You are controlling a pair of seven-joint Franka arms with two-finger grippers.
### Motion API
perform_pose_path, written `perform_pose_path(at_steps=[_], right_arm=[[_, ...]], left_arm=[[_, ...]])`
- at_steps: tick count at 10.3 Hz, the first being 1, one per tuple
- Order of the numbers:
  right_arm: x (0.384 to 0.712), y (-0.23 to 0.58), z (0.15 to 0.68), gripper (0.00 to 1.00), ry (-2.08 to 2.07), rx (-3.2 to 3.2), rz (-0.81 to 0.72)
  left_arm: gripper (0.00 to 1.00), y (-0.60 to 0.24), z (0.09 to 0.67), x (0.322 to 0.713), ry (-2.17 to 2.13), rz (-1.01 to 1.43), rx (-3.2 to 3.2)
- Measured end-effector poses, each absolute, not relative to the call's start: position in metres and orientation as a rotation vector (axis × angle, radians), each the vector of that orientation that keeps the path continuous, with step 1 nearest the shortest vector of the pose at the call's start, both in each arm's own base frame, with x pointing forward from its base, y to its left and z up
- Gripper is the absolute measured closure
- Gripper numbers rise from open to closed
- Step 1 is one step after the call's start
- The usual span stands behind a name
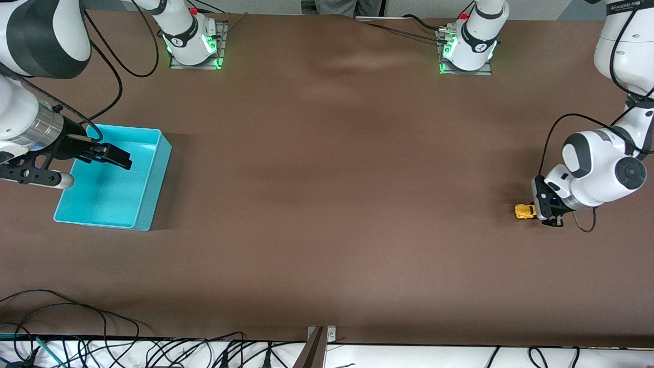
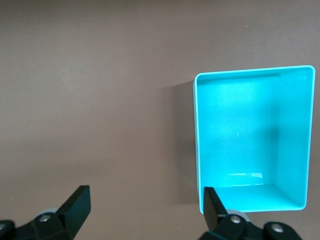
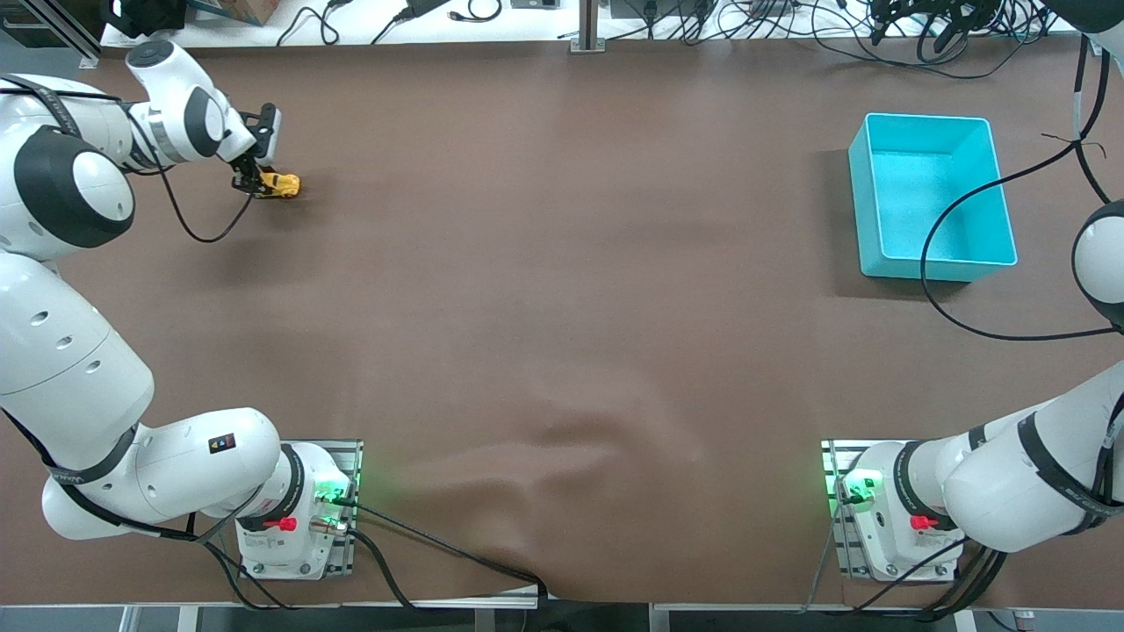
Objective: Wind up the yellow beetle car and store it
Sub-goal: 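Drag the car backward along the table with the left gripper, then release the car so it rolls toward the turquoise bin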
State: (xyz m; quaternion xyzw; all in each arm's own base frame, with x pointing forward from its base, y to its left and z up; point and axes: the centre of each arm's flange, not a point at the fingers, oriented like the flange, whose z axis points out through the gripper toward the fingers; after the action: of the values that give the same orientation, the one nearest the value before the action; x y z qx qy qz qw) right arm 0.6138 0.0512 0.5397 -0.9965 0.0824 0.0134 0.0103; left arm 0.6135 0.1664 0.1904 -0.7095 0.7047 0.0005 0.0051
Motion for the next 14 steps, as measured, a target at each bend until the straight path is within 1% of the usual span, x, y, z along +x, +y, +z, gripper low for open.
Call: perform_pose_path(at_steps=[7, 12, 13, 14], right_arm=[[0.614, 0.051, 0.540, 0.00, 0.257, -3.110, 0.042], [0.614, 0.051, 0.540, 0.00, 0.258, -3.110, 0.042], [0.614, 0.051, 0.540, 0.00, 0.258, -3.110, 0.042], [0.614, 0.051, 0.540, 0.00, 0.258, -3.110, 0.042]], left_arm=[[0.56, 0.221, 0.191, 0.610, 2.270, -0.010, -2.136], [0.55, 0.223, 0.191, 0.610, 2.281, -0.010, -2.123], [0.45, 0.222, 0.186, 0.609, 2.299, -0.005, -2.118], [0.33, 0.220, 0.181, 0.608, 2.313, 0.001, -2.121]])
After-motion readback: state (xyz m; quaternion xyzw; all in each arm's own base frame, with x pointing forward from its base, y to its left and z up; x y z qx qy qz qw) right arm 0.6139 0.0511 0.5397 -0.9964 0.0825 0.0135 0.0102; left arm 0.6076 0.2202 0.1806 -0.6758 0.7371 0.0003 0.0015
